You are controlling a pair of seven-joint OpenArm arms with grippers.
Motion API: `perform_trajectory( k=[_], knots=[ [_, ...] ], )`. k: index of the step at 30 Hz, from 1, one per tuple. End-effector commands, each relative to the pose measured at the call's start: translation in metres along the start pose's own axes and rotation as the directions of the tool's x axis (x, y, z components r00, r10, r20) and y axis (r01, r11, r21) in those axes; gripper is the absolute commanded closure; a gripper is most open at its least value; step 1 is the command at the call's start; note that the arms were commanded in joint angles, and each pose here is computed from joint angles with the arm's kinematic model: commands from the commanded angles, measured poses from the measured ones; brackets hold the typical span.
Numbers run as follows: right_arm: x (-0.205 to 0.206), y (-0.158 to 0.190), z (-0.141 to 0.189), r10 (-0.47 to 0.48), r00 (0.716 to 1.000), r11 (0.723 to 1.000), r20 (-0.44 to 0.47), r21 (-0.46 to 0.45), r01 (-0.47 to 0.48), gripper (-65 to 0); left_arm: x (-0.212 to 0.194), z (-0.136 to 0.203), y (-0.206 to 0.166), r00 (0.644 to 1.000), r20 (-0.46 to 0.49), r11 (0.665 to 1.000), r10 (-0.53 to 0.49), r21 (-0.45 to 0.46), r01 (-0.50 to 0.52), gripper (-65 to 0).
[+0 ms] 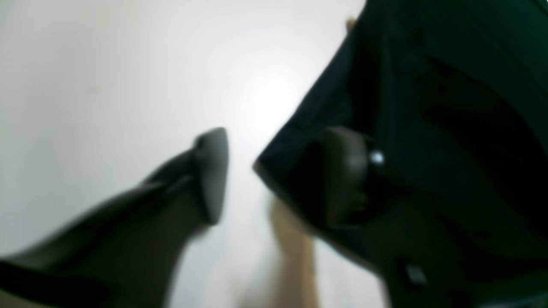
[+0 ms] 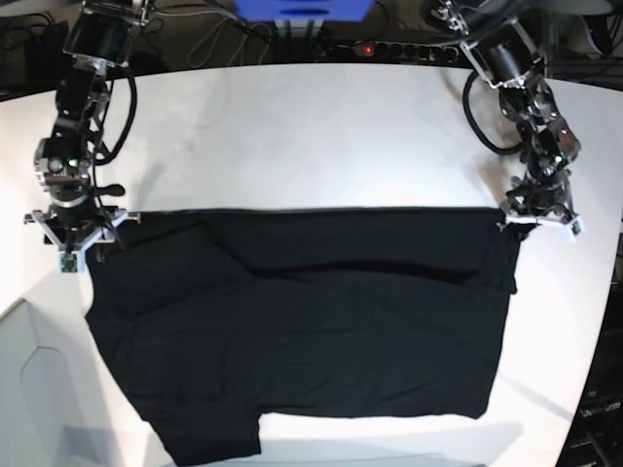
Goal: Fold the T-shirt properly
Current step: 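Drag the held edge back toward the arms, flattening the fold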
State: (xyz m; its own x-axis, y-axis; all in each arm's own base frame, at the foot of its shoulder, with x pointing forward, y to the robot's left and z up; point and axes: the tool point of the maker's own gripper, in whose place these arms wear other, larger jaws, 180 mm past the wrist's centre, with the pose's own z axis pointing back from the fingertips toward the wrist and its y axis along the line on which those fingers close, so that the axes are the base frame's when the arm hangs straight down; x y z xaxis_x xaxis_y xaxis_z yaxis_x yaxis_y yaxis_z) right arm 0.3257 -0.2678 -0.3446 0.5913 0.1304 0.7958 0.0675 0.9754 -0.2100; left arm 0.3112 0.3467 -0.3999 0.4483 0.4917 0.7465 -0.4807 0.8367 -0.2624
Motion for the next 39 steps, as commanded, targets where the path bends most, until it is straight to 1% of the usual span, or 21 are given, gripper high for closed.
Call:
perform_trajectory(
  k=[1, 4, 6, 9, 10, 12, 13, 15, 18, 20, 23, 26, 29, 33, 35, 37, 39],
  knots=[
    [0.018, -0.003, 0.002, 0.003, 0.998, 1.0, 0.057, -0.004, -0.003, -29.1, 0.013, -0.001, 0.0, 0.999, 0.035, 1.0, 0.003, -0.004, -0.003, -22.8],
    [0.017, -0.004, 0.002, 0.004, 0.998, 1.0, 0.056, -0.006, -0.004, -29.2, 0.003, -0.009, 0.002, 1.0, 0.001, 1.0, 0.024, 0.001, -0.024, -14.8],
    [0.017, -0.007, 0.003, 0.003, 0.998, 1.0, 0.056, -0.012, -0.002, -29.2, -0.001, -0.011, 0.005, 1.0, -0.012, 1.0, 0.029, 0.005, -0.029, -13.7],
    [0.015, -0.025, 0.005, -0.018, 0.998, 0.998, 0.054, -0.054, 0.021, -29.2, -0.002, -0.011, 0.006, 0.999, -0.016, 1.0, 0.029, 0.007, -0.029, -12.6],
    [0.014, -0.031, 0.006, -0.026, 0.998, 0.997, 0.056, -0.067, 0.029, -29.2, -0.002, -0.011, 0.006, 0.999, -0.016, 1.0, 0.029, 0.007, -0.029, -10.1],
    [0.013, -0.043, 0.007, -0.044, 0.998, 0.994, 0.054, -0.095, 0.049, -29.2, -0.002, -0.011, 0.007, 0.999, -0.016, 1.0, 0.027, 0.008, -0.027, -0.9],
    [0.011, -0.05, 0.008, -0.052, 0.997, 0.992, 0.053, -0.11, 0.057, -29.2, -0.003, -0.011, 0.008, 0.999, -0.018, 1.0, 0.029, 0.01, -0.029, 0.0],
    [0.008, -0.059, 0.009, -0.045, 0.998, 0.991, 0.044, -0.125, 0.051, -29.2, -0.006, -0.009, 0.011, 0.999, -0.023, 0.999, 0.029, 0.017, -0.029, -1.0],
    [-0.01, -0.058, -0.002, -0.043, 0.999, 0.993, -0.015, -0.109, 0.041, -29.3, -0.008, -0.009, 0.012, 0.999, -0.026, 0.999, 0.028, 0.017, -0.028, 0.0],
    [-0.025, -0.059, -0.01, -0.051, 0.997, 0.994, -0.06, -0.101, 0.045, -31.8, -0.008, -0.009, 0.012, 0.999, -0.025, 0.999, 0.032, 0.018, -0.031, 0.0],
    [-0.036, -0.059, -0.025, -0.08, 0.991, 0.993, -0.103, -0.092, 0.071, -36.8, -0.008, -0.009, 0.012, 0.999, -0.026, 0.999, 0.033, 0.018, -0.032, 0.0],
    [-0.046, -0.063, -0.032, -0.093, 0.986, 0.992, -0.138, -0.094, 0.081, -38.9, -0.009, -0.009, 0.012, 0.999, -0.027, 0.999, 0.032, 0.018, -0.032, 0.0],
    [-0.058, -0.063, -0.035, -0.103, 0.98, 0.992, -0.171, -0.091, 0.088, -38.9, -0.01, -0.009, 0.012, 0.999, -0.028, 0.999, 0.033, 0.02, -0.033, 0.0],
    [-0.065, -0.062, -0.034, -0.101, 0.978, 0.992, -0.184, -0.089, 0.086, -38.7, -0.01, -0.009, 0.013, 0.999, -0.029, 0.999, 0.029, 0.022, -0.029, 0.0],
    [-0.077, -0.06, -0.032, -0.103, 0.972, 0.993, -0.21, -0.086, 0.086, -38.5, -0.01, -0.009, 0.013, 0.999, -0.029, 0.999, 0.03, 0.024, -0.03, 0.0],
    [-0.089, -0.059, -0.032, -0.105, 0.965, 0.993, -0.239, -0.084, 0.087, -35.7, -0.011, -0.008, 0.015, 0.999, -0.031, 0.999, 0.029, 0.028, -0.028, 0.0],
    [-0.097, -0.058, -0.033, -0.112, 0.959, 0.992, -0.259, -0.082, 0.093, -29.4, -0.018, -0.005, 0.02, 0.999, -0.045, 0.999, 0.029, 0.034, -0.028, 0.0]
  ],
)
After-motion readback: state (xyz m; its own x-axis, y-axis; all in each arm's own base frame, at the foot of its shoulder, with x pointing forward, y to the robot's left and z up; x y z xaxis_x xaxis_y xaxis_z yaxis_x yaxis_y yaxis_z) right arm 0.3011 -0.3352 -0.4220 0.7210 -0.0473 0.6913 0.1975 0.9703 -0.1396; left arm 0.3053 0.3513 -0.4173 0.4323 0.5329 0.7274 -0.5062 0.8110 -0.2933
